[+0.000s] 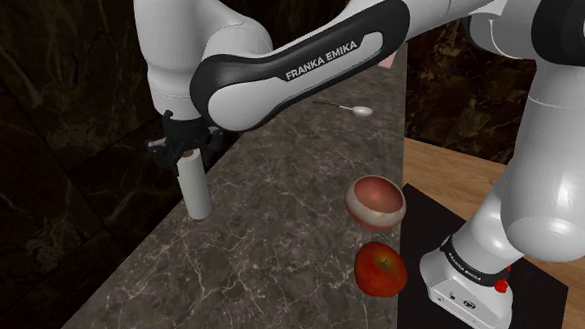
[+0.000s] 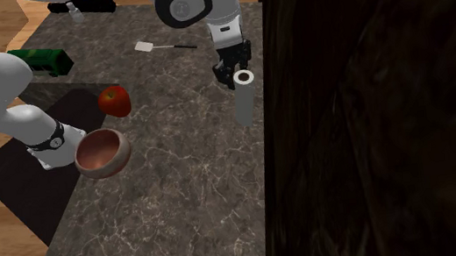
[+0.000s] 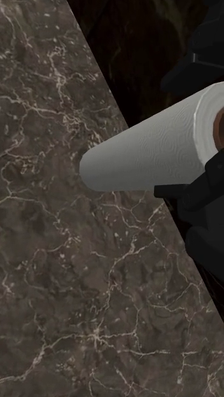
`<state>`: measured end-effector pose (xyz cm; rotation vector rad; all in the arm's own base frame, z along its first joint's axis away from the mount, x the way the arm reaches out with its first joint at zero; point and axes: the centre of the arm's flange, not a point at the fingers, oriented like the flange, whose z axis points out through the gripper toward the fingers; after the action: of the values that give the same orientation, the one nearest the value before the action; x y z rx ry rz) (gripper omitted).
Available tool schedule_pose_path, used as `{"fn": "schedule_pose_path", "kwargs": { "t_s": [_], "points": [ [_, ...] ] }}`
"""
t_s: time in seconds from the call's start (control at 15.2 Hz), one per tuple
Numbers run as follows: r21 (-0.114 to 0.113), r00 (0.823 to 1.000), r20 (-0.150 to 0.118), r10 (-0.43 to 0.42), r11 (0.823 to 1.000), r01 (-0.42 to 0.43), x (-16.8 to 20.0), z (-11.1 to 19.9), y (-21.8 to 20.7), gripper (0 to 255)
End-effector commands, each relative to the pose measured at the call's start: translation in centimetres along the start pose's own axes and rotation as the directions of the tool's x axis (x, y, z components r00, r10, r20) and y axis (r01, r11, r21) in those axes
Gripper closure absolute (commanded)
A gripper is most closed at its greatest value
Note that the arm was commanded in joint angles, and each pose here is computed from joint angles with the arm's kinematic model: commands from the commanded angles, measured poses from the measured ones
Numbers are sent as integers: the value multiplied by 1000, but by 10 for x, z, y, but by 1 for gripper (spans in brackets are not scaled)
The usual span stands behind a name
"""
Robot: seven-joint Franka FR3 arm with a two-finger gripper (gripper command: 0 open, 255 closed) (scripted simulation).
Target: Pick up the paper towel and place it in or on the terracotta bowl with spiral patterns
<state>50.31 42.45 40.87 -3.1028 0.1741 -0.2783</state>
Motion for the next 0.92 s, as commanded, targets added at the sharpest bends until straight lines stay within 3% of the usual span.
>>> {"fn": "schedule_pose_path", "kwargs": {
  "t_s": [0.0,0.4,0.86],
  "points": [
    [0,1000,0,0,1000,0,0,0,0,255],
    [0,1000,0,0,1000,0,0,0,0,255],
    [0,1000,0,0,1000,0,6,-36,-1,255]
  ]
}}
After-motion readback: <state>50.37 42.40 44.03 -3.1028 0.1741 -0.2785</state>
